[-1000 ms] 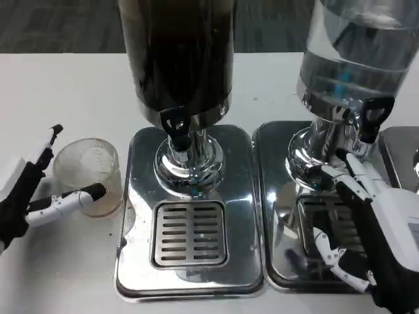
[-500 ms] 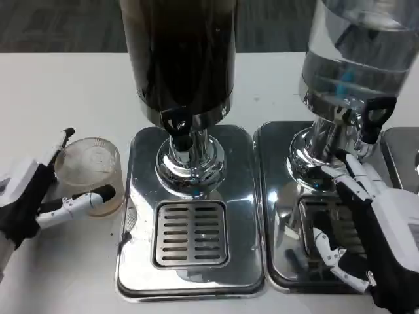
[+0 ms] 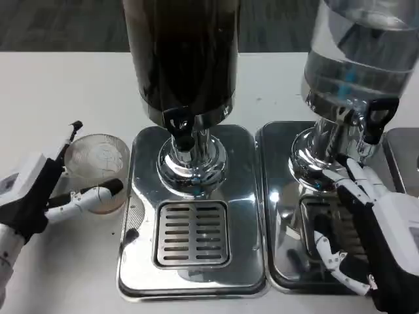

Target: Grasp the cup under the faucet to collect the drink, then remove the cup.

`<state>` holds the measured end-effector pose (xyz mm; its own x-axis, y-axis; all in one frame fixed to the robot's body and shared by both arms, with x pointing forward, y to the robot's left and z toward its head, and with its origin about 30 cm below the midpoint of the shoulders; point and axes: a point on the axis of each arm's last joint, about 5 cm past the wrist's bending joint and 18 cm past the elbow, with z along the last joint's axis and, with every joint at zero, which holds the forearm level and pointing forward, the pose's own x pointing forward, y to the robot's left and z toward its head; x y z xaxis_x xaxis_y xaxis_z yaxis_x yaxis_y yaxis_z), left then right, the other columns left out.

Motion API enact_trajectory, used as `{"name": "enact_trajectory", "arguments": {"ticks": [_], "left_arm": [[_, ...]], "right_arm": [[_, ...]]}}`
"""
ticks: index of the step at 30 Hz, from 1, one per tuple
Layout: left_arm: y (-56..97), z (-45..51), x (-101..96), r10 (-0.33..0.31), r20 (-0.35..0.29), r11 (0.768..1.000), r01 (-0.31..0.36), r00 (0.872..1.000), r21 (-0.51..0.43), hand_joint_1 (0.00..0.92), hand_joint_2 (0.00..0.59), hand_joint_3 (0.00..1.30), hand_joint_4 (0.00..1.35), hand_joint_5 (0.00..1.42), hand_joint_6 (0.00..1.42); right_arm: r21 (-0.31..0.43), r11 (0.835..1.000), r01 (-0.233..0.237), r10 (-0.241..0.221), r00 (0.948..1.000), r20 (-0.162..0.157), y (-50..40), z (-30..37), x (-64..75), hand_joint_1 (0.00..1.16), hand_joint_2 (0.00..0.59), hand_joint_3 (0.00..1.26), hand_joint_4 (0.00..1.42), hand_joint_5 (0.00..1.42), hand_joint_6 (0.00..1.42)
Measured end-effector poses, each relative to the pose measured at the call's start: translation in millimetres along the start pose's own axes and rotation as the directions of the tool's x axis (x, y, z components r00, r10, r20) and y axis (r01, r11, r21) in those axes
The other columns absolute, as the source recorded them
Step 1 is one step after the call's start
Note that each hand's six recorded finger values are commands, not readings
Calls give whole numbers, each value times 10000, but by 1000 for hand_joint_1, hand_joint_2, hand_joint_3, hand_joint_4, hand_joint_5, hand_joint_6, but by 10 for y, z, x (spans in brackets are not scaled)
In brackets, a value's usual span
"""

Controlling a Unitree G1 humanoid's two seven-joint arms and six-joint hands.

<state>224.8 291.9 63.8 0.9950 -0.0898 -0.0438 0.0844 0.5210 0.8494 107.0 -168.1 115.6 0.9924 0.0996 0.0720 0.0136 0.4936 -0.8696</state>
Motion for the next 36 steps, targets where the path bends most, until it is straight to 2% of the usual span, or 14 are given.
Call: {"name": "enact_trajectory", "arguments": {"ticks": [6, 10, 11, 15, 21, 26, 36], "left_arm": [[1, 8, 13, -26, 54, 10000, 26, 10000, -19, 150, 157, 58, 30, 291, 416], [-4, 17, 22, -10, 92, 10000, 11, 10000, -89, 192, 184, 202, 181, 416, 521], [-4, 20, 27, -5, 95, 10000, 6, 10000, -99, 226, 189, 262, 243, 469, 575], [6, 34, 55, 22, 121, 10000, -21, 9999, -98, 246, 203, 395, 410, 616, 741], [-25, 54, 65, 195, 164, 9996, -192, 9997, -191, 277, 207, 493, 526, 769, 906], [-46, 67, 64, 310, 306, 9993, -303, 9990, -236, 274, 205, 518, 564, 812, 958], [-93, 43, -4, 501, 390, 9982, -487, 9980, -364, 271, 205, 510, 564, 816, 955]], "right_arm": [[1, 10000, 66, -66, 10000, 44, -12, 8, 2, 674, 533, 228, 53, 50, 162], [-6, 9999, 121, -121, 9999, 71, -22, 12, 5, 674, 533, 228, 53, 50, 162], [-8, 9999, 125, -125, 9999, 68, -23, 11, 5, 674, 533, 228, 53, 50, 162], [-6, 9999, 150, -150, 9999, 82, -26, 11, 10, 674, 533, 228, 53, 50, 162], [13, 9997, 226, -226, 9996, 151, -35, 16, 31, 674, 533, 228, 53, 50, 162], [60, 9997, 238, -239, 9996, 137, -38, 12, 31, 674, 533, 223, 61, 50, 162], [122, 9996, 256, -257, 9996, 136, -44, 8, 34, 678, 538, 219, 72, 50, 162]]}}
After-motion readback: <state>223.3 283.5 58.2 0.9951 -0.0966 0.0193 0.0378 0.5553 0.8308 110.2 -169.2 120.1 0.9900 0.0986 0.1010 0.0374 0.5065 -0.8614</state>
